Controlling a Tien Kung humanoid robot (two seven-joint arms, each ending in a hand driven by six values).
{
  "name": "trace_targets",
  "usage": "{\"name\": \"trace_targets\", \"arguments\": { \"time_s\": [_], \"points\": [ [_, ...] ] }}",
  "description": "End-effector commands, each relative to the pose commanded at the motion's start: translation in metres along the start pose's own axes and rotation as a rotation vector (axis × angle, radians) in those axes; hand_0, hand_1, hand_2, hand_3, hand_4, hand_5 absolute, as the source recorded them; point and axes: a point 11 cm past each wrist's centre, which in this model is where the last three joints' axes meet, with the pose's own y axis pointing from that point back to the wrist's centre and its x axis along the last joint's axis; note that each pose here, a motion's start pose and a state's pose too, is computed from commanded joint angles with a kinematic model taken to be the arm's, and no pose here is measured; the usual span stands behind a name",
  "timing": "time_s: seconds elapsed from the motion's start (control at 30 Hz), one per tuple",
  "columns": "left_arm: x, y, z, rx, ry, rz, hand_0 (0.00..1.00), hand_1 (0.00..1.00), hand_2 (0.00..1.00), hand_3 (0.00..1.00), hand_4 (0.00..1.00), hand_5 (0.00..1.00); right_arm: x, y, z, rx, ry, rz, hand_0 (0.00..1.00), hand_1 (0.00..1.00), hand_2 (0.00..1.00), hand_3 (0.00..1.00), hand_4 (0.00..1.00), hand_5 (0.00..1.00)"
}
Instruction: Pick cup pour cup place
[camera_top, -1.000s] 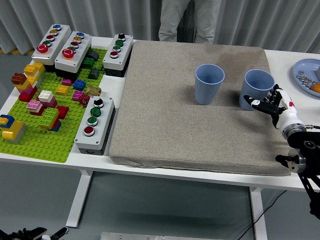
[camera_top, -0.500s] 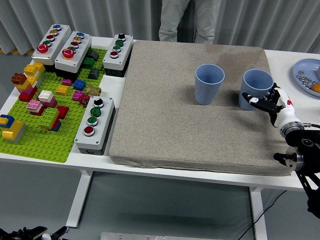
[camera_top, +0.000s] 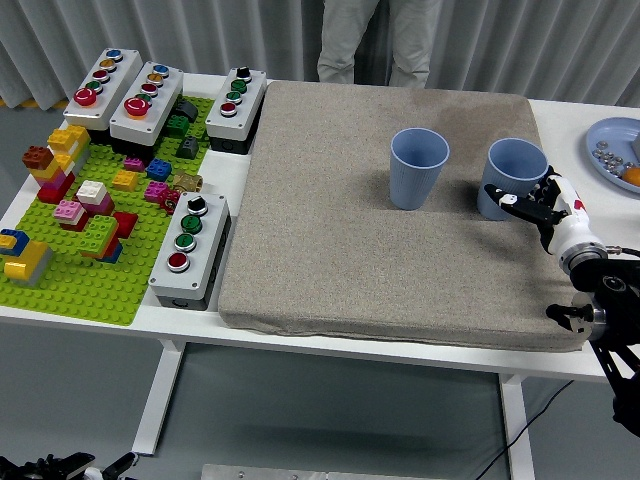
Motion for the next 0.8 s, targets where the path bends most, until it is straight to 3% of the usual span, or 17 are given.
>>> {"name": "trace_targets", "arguments": {
  "time_s": [0.73, 0.8],
  "points": [
    [0.0004, 0.0, -0.0003, 0.001, -0.001, 0.001, 0.768, 0.764, 0.819, 0.685, 0.507, 0.998, -0.0041, -0.0041, -0.0033, 0.002, -0.009, 0.001, 0.993, 0.904, 0.965, 0.907, 0.855, 0.247],
    [0.0004, 0.0001, -0.0001, 0.0, -0.001, 0.001, 0.768, 0.764, 0.82, 0.684, 0.508, 0.998, -0.0044, -0.0041, -0.0034, 0.002, -0.01, 0.001, 0.98, 0.873, 0.943, 0.873, 0.861, 0.231]
  ]
}}
